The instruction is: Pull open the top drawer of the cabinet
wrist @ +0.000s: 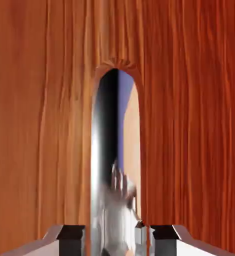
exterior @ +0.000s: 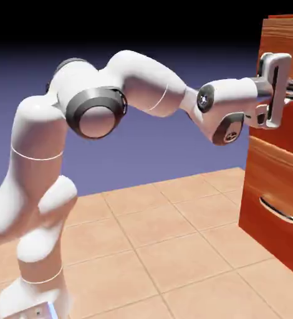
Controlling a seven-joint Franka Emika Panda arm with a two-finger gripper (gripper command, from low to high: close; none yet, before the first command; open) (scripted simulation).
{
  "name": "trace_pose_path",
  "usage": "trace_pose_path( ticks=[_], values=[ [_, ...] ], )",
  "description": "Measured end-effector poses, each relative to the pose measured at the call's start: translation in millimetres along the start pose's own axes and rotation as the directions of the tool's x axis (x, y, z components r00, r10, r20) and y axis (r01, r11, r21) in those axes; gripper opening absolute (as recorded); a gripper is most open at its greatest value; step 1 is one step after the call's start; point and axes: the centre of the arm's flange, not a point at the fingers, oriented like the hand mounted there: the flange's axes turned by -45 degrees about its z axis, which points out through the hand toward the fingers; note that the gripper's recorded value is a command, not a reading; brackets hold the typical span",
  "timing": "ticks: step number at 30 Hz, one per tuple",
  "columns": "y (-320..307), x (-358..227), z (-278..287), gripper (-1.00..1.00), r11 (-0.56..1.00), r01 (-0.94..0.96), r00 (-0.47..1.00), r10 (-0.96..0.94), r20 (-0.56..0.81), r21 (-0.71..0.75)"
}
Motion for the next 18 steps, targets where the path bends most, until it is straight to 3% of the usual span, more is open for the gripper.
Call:
trace_pose_path(
  ticks=[18],
  values=[
    [0, 0, -56, -1.0, 1.0, 0.0, 1.0, 0.0, 0.0, 0.0]
  ],
)
